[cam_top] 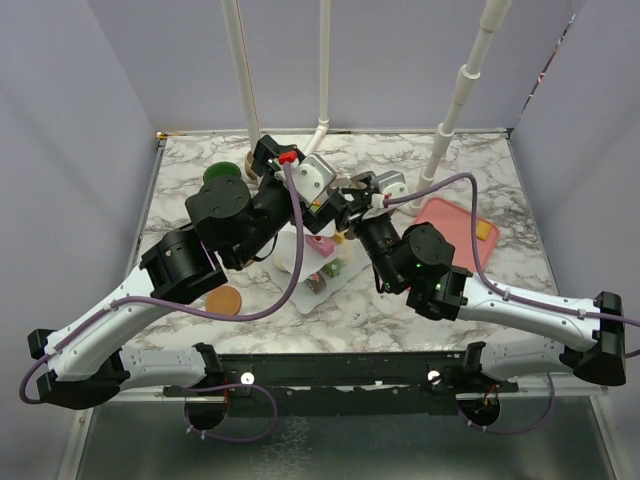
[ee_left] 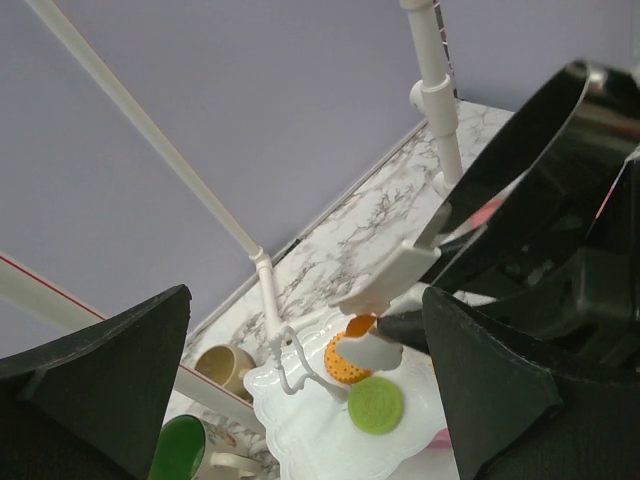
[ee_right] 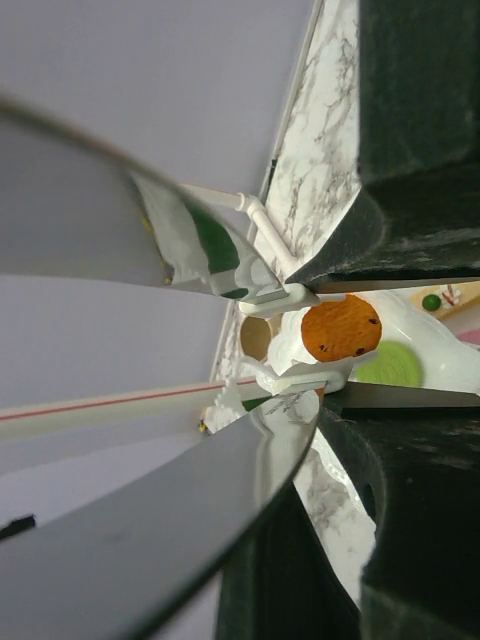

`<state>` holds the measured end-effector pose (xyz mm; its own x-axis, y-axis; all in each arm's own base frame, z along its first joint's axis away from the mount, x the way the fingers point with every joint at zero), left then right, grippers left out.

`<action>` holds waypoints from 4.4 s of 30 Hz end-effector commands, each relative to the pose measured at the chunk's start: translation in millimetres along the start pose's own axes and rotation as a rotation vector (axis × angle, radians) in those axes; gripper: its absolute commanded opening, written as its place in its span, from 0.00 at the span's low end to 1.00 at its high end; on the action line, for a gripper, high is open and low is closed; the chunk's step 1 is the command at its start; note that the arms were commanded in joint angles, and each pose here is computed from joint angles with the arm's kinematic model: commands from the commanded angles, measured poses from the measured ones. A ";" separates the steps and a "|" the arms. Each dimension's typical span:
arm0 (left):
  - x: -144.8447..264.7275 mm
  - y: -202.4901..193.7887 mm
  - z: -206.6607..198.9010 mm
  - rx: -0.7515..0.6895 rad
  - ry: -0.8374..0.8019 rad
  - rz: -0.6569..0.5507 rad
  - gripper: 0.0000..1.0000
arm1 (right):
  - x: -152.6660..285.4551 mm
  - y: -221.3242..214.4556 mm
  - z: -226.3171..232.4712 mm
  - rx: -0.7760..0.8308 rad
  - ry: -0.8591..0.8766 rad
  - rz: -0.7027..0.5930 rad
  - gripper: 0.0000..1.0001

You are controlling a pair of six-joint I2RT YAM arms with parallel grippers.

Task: Serve the afternoon tea
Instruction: Place the desert on the desert table, then pick up the desert from the tray.

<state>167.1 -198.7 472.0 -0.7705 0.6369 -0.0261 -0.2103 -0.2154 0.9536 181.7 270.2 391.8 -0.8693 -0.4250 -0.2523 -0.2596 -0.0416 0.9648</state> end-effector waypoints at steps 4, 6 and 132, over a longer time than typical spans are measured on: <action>10.7 12.6 13.5 0.050 0.072 -0.040 0.99 | -0.3 7.7 27.7 -0.036 0.101 -0.023 0.35; 11.0 12.2 12.8 0.049 0.063 -0.042 0.99 | -1.4 3.5 30.2 -0.034 0.097 -0.017 0.35; -6.7 15.6 -4.7 0.033 -0.022 -0.057 0.99 | 97.2 -283.3 -343.0 -0.128 -1.108 0.542 0.50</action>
<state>168.5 -215.9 479.4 -0.7347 0.6772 -0.0399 -0.2162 -0.1780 0.9600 317.1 -66.6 131.2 -0.7764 0.5625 0.2841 0.1955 -0.2136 0.9572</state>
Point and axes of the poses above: each gripper's point midway between its finger pads, its own x axis back along the fingers, its own z axis along the line the jaws close on, y = z × x, the point moved 8 cm from there along x, back along the fingers, and after that the axes turned 5 degrees about x, right-handed, at the moved point
